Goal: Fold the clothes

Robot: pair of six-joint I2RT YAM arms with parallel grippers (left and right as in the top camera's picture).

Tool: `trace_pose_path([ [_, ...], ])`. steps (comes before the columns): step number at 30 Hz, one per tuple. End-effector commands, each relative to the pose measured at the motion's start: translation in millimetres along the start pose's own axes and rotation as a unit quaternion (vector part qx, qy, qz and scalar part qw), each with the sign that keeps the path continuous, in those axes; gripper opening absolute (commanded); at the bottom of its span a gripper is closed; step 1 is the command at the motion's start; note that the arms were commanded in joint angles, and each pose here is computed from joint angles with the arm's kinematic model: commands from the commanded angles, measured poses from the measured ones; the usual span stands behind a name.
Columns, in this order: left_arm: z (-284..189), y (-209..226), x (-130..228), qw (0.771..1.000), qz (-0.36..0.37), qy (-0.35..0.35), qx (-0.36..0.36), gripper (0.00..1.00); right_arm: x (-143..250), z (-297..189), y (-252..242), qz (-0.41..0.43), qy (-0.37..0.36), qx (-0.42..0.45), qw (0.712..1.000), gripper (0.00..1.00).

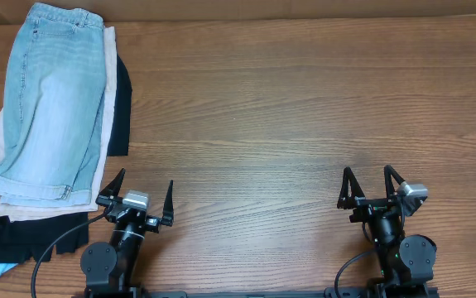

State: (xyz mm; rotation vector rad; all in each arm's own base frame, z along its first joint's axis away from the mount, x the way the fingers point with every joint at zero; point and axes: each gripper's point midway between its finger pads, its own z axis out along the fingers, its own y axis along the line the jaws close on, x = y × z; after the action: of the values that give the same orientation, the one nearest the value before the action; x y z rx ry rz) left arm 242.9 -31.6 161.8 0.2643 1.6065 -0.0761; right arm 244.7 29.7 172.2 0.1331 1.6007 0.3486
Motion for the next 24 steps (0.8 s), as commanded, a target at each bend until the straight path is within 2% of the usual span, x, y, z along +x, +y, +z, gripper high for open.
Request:
trace_pose_path([
  [1, -0.5, 3.4, -0.2, 1.0, -0.004, -0.002, -0.009, 1.0, 1.6, 0.0, -0.6, -0.001, -0.003, 0.001, 1.0, 1.0],
  [24, -0.5, 4.5, -0.5, 1.0, 0.005, -0.003, -0.012, 1.0, 1.3, -0.1, -0.8, -0.001, -0.003, 0.001, 1.0, 1.0],
])
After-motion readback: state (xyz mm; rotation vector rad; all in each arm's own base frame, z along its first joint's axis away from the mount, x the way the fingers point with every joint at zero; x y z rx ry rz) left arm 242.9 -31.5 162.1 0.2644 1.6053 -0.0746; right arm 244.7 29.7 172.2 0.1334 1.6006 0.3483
